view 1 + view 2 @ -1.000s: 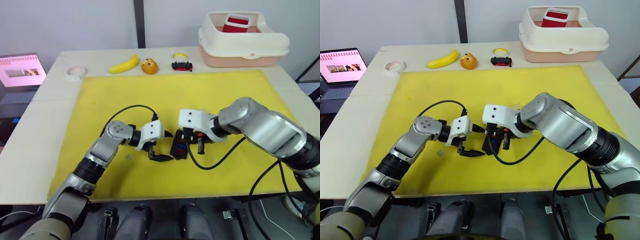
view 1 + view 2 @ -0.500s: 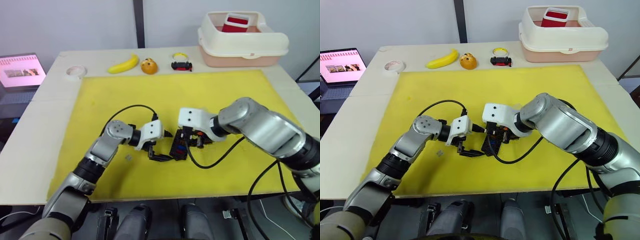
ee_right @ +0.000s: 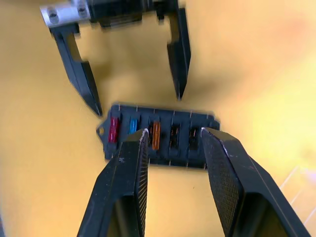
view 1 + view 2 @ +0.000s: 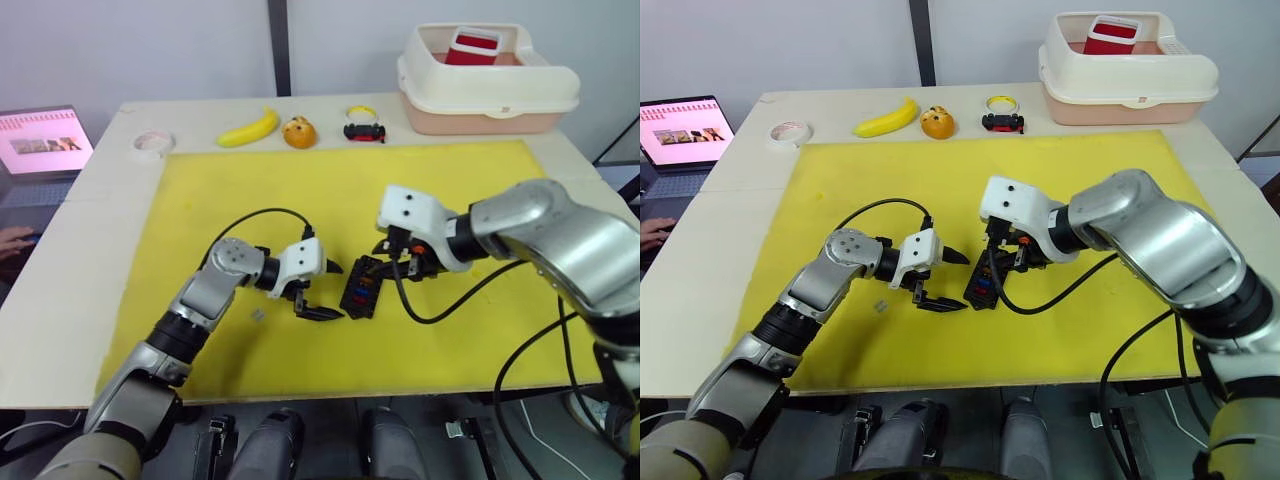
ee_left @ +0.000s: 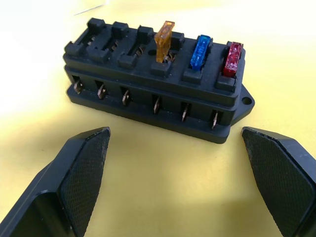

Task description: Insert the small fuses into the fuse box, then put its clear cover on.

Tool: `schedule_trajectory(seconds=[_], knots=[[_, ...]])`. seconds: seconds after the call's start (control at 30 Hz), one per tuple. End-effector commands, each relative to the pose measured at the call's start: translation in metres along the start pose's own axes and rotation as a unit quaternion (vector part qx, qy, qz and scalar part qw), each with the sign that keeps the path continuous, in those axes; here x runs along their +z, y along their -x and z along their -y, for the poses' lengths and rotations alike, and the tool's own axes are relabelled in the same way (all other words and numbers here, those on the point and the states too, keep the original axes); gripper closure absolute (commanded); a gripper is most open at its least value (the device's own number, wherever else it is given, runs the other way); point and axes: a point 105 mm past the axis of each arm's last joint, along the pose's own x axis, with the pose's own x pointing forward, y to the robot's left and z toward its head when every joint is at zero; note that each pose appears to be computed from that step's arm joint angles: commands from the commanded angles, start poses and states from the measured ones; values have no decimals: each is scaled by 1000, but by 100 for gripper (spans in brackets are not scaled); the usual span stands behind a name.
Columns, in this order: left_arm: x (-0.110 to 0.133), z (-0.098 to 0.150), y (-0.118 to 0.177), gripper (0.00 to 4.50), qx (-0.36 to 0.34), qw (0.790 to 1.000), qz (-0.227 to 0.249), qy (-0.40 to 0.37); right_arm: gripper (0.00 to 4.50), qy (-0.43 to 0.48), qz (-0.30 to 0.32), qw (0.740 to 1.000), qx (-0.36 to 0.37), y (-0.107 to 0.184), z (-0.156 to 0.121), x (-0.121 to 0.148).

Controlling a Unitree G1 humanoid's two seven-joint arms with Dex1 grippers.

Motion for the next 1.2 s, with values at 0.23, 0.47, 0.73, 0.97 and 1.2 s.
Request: schedule_trajectory(seconds=[0.23, 0.47, 0.73, 0.97, 1.2], knots=[[10, -8, 9, 0, 5, 1000, 5, -20, 447, -32, 150, 986, -60, -3, -1, -5], [11, -9, 11, 0, 1, 1000, 1, -23, 447, -58, 147, 986, -62, -3, -3, -13], [10, -8, 11, 0, -2, 1000, -1, -24, 275, -64, 130, 988, -51, -6, -12, -21], [9, -8, 11, 0, -4, 1000, -3, -23, 228, -71, 150, 984, -58, -10, -13, -24], [9, -9, 11, 0, -5, 1000, -6, -25, 228, -88, 154, 983, -57, -16, -13, -35]])
